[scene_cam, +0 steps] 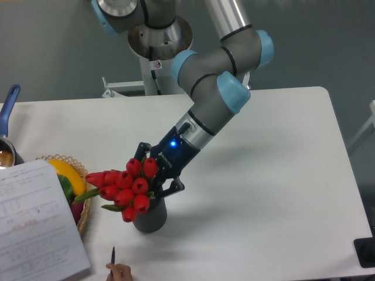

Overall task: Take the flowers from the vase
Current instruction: 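Lift the tulip bunch straight up out of the black vase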

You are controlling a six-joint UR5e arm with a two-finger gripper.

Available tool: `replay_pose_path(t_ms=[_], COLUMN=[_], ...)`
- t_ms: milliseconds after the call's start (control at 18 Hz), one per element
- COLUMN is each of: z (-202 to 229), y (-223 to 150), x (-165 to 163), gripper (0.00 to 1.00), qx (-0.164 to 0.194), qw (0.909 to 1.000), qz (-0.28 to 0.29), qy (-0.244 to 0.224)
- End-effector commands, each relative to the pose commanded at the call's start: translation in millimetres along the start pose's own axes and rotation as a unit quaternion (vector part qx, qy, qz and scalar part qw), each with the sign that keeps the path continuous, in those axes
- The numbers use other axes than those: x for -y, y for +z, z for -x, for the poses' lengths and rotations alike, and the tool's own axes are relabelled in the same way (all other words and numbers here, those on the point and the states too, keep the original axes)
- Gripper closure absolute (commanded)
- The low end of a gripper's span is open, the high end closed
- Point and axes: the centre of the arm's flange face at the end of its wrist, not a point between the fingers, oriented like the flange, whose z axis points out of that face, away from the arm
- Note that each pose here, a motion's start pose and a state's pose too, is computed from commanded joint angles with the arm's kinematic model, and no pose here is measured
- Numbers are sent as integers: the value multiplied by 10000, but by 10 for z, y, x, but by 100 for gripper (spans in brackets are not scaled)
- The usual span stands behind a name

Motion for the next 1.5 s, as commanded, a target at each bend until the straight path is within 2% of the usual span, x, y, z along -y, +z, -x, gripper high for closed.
replay_pose_path(t_ms=[667, 944, 1278, 1500], z=[-179, -283, -391, -336], y=[-597, -869, -1181, -1422], x=[689, 1057, 1319, 1515], gripper=[55, 55, 55, 55], qx=[378, 573, 798, 884], qw=[9980, 9956, 9927, 9887], qz=[-411, -548, -684, -908], qy=[-305, -508, -591, -805])
